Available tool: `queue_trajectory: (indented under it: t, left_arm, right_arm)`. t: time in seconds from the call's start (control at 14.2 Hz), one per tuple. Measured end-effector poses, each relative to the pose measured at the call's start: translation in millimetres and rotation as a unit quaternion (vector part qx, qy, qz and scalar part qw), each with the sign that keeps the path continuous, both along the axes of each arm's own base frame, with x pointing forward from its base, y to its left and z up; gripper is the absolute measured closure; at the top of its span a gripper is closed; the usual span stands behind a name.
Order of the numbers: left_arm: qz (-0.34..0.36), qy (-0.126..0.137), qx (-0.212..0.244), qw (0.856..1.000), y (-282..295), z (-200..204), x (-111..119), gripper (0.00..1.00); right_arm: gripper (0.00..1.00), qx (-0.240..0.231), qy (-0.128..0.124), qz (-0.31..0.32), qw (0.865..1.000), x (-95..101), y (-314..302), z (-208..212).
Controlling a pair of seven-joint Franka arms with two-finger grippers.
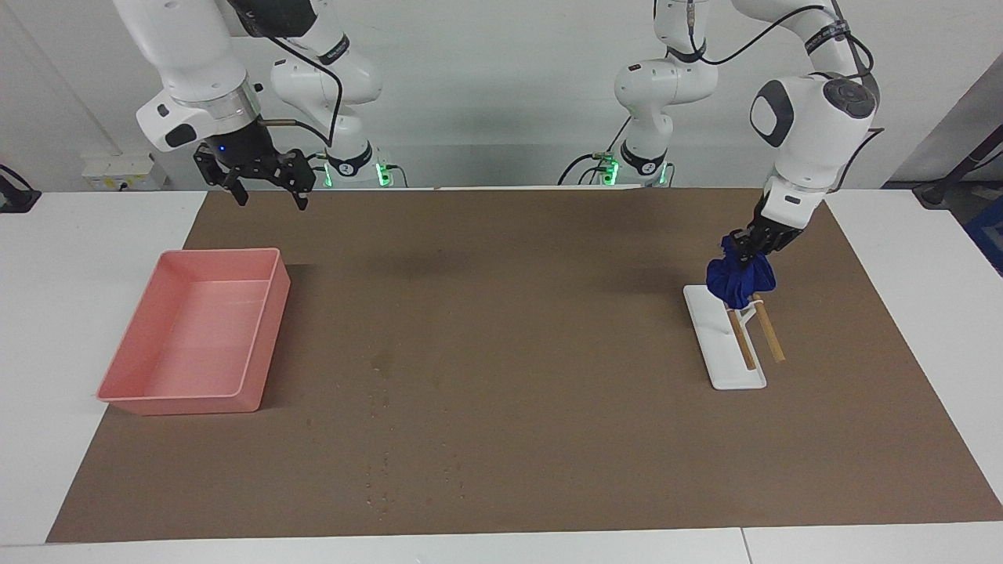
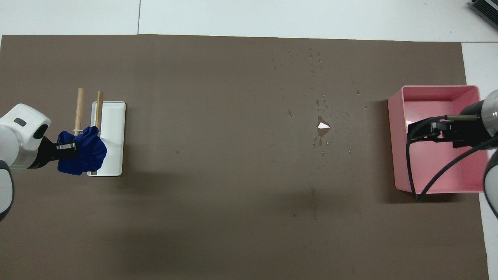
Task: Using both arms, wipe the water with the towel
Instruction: 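Grasp the blue cloth on the white tray with the left gripper, then lift the cloth with the left gripper while the right gripper approaches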
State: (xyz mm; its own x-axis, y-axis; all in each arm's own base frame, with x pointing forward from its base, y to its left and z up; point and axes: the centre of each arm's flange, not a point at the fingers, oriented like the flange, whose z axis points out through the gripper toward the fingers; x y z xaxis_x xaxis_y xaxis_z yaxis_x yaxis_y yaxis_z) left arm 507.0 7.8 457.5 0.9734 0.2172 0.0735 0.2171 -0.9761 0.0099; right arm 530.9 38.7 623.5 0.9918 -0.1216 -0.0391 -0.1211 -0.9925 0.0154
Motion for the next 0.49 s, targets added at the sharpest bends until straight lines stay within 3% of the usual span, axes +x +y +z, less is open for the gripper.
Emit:
queue_trajectory:
  t: [0.49]
  left_arm:
    - [0.155, 0.011, -0.07, 0.985, -24, 43, 17, 0.78]
  right_arm:
    - [0.0, 0.0, -0.005, -0.042, 0.999, 0.4, 2, 0]
